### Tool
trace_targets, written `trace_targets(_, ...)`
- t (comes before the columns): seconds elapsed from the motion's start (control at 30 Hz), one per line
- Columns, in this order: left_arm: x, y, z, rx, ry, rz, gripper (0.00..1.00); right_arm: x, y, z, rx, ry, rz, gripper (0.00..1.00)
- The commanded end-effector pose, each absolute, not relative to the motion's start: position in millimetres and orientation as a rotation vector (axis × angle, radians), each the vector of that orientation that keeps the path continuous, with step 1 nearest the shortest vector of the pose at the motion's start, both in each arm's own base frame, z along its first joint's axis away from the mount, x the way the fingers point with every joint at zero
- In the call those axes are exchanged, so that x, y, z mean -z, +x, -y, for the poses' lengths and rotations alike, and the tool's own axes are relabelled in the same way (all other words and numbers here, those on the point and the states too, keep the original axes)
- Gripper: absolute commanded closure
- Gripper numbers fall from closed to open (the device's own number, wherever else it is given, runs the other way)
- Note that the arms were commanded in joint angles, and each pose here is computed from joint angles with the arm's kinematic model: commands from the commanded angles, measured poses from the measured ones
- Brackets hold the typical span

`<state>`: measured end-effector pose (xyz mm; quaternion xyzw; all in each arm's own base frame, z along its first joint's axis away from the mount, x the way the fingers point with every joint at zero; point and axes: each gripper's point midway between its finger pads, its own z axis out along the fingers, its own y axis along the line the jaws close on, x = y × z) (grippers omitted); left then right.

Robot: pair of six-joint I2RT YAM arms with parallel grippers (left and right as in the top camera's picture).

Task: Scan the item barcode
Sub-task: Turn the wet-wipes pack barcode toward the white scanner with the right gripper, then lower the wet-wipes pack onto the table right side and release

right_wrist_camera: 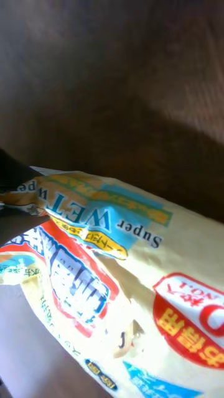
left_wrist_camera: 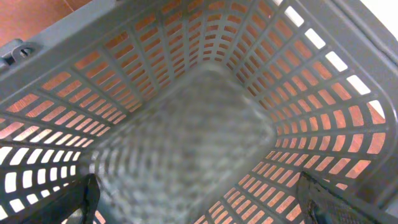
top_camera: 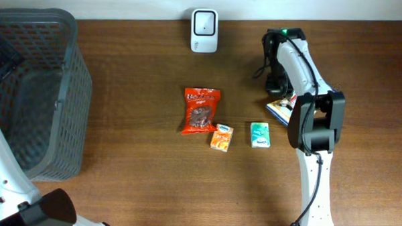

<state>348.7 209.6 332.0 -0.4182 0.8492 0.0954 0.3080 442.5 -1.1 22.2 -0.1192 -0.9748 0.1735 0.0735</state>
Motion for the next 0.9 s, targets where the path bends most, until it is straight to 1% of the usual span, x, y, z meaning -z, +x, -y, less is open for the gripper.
trace_targets(0.0,-333.1,348.0,-211.1,-0.254,-1.120,-2.235,0.01,-54.3,464.8,-37.0,-0.158,-0.358,3.032,0.96)
trace_targets(0.03,-333.1,348.0,-211.1,-0.254,-1.120,-2.235,0.01,-75.5,476.9,-61.7,0.074,-0.271,3.097,0.96)
trace_targets(0.07,-333.1,348.0,-211.1,-0.254,-1.120,-2.235,0.01,-93.9,485.5,-78.3,0.235,-0.240,3.138,0.96)
trace_targets(0.13,-333.1,348.0,-211.1,-0.254,-1.120,-2.235,0.01,-123.0,495.5,-103.8,0.494,-0.216,3.172,0.96)
trace_targets(0.17,-333.1,348.0,-211.1,-0.254,-1.120,-2.235,0.01,-135.6,498.0,-116.3,0.622,-0.170,3.175,0.96)
trace_targets(0.2,-333.1,348.0,-211.1,-0.254,-1.120,-2.235,0.01,-147.6,497.3,-132.7,0.788,-0.067,3.153,0.96)
trace_targets(0.27,-333.1,348.0,-211.1,-0.254,-1.120,-2.235,0.01,-159.9,492.2,-154.4,1.010,0.096,3.088,0.96)
trace_targets(0.33,-333.1,348.0,-211.1,-0.254,-1.120,-2.235,0.01,-169.3,489.1,-167.4,1.156,0.152,3.030,0.96)
trace_targets(0.43,-333.1,348.0,-211.1,-0.254,-1.120,-2.235,0.01,-179.4,492.2,-174.9,1.292,0.168,2.989,0.96)
trace_targets(0.53,-333.1,348.0,-211.1,-0.254,-1.120,-2.235,0.01,-182.2,493.0,-178.2,1.352,0.170,2.960,0.96)
trace_targets(0.7,-333.1,348.0,-211.1,-0.254,-1.120,-2.235,0.01,-160.2,498.4,-179.2,1.368,0.136,2.922,0.96)
trace_targets(0.8,-333.1,348.0,-211.1,-0.254,-1.120,-2.235,0.01,-142.9,503.2,-184.9,1.469,0.128,2.853,0.96)
trace_targets(0.87,-333.1,348.0,-211.1,-0.254,-1.120,-2.235,0.01,-137.1,505.3,-175.6,1.536,0.072,2.800,0.96)
